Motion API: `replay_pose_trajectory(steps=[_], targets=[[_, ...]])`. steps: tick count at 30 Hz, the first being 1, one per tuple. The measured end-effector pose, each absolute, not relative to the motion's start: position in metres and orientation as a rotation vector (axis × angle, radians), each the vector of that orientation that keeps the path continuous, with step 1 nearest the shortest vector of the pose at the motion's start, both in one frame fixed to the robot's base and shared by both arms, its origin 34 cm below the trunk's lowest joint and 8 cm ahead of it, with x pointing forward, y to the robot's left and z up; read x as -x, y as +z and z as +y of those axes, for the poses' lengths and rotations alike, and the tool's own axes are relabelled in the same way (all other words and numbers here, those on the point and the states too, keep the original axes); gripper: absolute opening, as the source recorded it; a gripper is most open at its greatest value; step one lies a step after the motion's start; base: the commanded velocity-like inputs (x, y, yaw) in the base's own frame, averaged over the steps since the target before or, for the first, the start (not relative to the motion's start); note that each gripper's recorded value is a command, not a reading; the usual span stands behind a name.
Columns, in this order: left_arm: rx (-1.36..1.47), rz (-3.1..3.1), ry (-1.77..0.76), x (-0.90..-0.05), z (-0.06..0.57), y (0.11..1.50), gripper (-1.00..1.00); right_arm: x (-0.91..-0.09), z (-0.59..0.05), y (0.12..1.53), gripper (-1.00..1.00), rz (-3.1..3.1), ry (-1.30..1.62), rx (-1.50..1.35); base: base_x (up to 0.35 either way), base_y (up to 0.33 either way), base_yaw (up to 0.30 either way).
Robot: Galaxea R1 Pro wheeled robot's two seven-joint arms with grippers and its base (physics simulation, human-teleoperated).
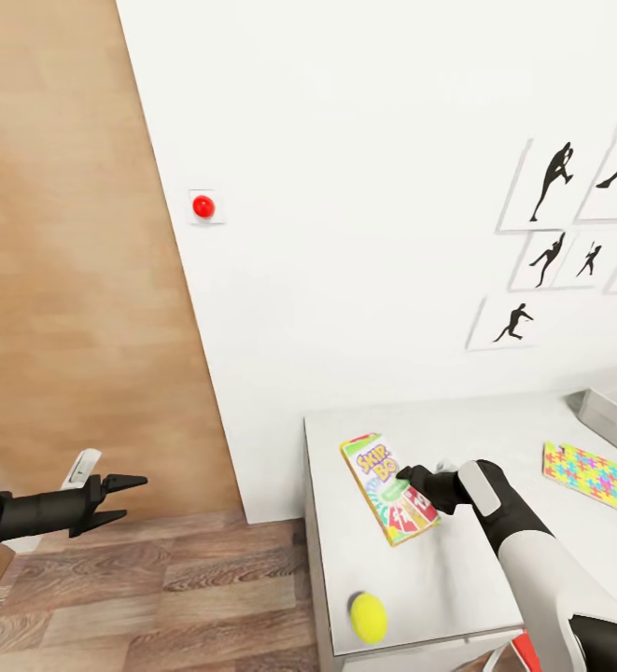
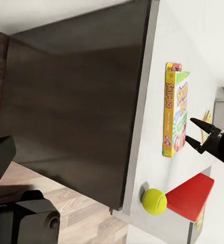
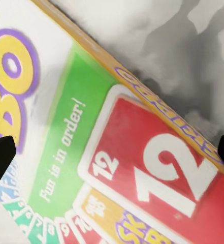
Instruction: Put all the toys in the child's room - the three board games (two on the bed and one on the table), the two jigsaw puzzles on the table, and the tennis ball on the table - inside the toy box on the table in the child's room.
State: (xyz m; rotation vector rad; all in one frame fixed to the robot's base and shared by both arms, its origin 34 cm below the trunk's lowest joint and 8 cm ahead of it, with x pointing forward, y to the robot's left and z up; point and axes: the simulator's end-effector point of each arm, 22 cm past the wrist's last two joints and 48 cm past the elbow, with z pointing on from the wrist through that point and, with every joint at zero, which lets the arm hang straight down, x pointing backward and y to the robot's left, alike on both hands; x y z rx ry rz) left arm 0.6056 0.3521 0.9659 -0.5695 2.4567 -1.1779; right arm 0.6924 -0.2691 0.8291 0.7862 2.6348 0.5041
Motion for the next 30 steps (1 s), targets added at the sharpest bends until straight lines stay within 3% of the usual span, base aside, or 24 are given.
replay_pose_trajectory(steps=[17,30], targets=[[0.569,2.456,-1.178,-0.6057,0.3521,0.9659,1.0,-0.6931,-0.2668,0.8274,1.0,2.65,0.457,-0.715,0.0,0.131,0.0],[0.569,2.457,-1.178,-0.6055,0.3521,0.9659,1.0,-0.6942,-0.2643,0.8277,1.0,2.646,0.457,-0.71,0.0,0.225,0.0]])
